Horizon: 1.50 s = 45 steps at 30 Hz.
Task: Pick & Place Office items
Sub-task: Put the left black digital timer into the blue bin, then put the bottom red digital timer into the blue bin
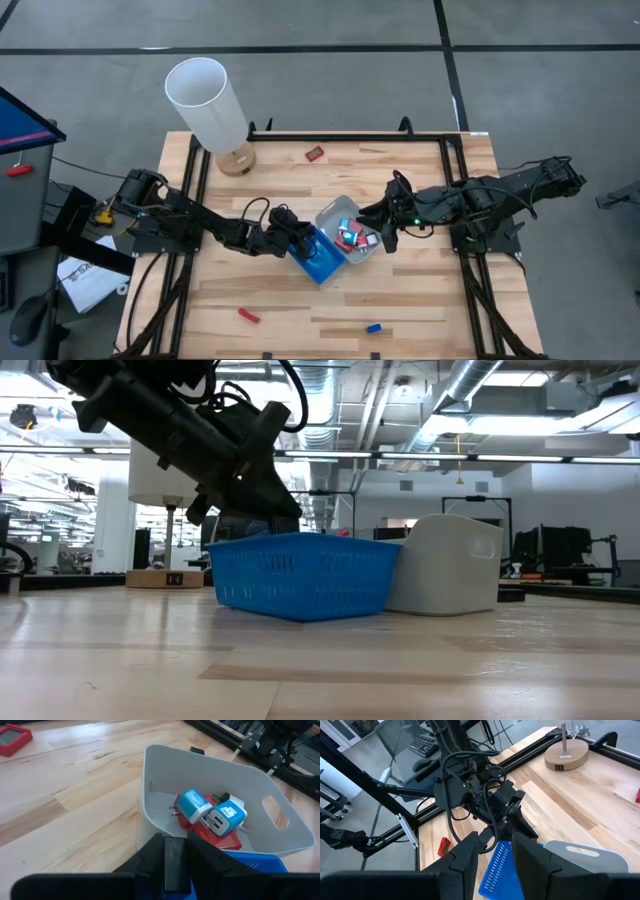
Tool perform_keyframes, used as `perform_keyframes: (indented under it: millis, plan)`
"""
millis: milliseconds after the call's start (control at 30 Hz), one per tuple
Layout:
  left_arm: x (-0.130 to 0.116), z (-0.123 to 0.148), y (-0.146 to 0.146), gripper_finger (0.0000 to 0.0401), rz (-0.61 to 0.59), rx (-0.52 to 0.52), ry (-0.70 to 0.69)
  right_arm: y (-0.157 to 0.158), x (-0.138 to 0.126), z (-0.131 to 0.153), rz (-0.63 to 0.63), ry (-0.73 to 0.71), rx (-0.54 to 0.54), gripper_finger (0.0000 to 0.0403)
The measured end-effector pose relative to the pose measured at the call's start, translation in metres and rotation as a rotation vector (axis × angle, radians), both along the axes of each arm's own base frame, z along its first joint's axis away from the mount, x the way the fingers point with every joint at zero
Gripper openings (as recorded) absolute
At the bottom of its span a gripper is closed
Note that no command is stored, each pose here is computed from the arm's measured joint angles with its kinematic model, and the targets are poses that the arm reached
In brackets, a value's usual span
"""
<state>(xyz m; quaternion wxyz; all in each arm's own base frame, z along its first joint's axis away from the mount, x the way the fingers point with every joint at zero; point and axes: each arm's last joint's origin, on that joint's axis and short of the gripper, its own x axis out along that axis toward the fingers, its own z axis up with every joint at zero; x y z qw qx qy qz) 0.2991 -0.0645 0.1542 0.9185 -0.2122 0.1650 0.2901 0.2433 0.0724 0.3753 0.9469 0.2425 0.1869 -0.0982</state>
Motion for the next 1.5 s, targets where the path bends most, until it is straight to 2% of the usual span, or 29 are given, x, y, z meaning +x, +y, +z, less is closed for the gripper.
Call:
perform_keyframes:
  millis: [167, 433, 733, 1233, 1333, 1500]
  plan:
    - [0.000, 0.000, 0.000, 0.0084, 0.004, -0.007, -0.004, 0.000, 0.000, 0.000, 0.001, 0.000, -0.002, 0.0112]
    - [0.000, 0.000, 0.000, 0.0071, 0.005, -0.012, -0.006, 0.000, 0.000, 0.000, 0.001, 0.001, -0.002, 0.0112]
    - [0.000, 0.000, 0.000, 0.0101, 0.003, -0.014, -0.007, 0.000, 0.000, 0.000, 0.000, 0.000, 0.001, 0.0112]
    - [0.001, 0.006, 0.000, 0.0106, 0.004, -0.021, -0.050, 0.000, 0.000, 0.000, 0.002, 0.001, 0.000, 0.0112]
    - [-0.001, 0.015, -0.001, 0.0106, -0.081, -0.017, -0.046, 0.000, 0.000, 0.000, 0.002, 0.001, 0.000, 0.0112]
    - [-0.017, 0.041, -0.008, 0.0106, -0.449, -0.056, -0.035, 0.000, 0.000, 0.000, 0.002, 0.003, -0.002, 0.0112]
